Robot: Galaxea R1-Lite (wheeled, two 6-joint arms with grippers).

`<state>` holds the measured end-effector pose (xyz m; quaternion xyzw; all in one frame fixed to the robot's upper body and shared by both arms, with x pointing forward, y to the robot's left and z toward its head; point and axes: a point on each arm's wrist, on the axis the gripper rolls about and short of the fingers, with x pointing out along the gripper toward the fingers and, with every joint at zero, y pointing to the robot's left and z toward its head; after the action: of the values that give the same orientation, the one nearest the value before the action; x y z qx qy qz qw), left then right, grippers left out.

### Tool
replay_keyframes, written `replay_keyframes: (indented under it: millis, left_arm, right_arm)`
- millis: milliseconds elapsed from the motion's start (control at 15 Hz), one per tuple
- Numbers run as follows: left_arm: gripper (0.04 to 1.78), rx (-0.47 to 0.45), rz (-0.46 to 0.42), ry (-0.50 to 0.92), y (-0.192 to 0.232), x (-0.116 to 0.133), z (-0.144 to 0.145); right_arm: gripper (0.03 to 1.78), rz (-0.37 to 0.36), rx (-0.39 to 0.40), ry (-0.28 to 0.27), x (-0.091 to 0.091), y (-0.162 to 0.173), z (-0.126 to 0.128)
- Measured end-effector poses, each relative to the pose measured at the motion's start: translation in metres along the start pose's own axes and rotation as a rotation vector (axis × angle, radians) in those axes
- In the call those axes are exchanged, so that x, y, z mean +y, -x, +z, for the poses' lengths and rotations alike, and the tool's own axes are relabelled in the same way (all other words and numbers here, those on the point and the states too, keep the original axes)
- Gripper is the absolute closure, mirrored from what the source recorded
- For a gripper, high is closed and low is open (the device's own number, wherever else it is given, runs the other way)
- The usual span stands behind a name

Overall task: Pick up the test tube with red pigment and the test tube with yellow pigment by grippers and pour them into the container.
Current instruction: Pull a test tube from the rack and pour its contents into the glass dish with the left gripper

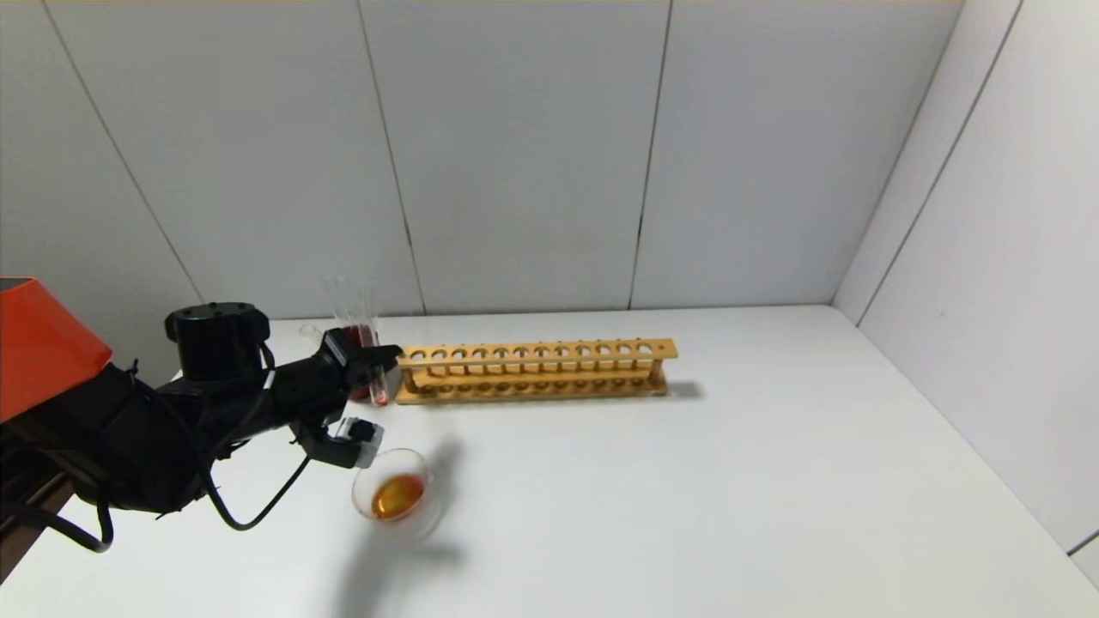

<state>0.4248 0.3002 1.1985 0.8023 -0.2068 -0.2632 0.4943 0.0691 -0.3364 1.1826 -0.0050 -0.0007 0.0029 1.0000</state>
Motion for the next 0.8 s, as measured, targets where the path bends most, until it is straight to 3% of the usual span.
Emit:
replay_keyframes:
  millis: [800]
  left_arm:
    - [1.48,0.005,0.033,-0.078,0.011,0.015,0.000]
  right_arm:
    - [0.06,0.000,0.000,0.000,0.000,0.000,0.000]
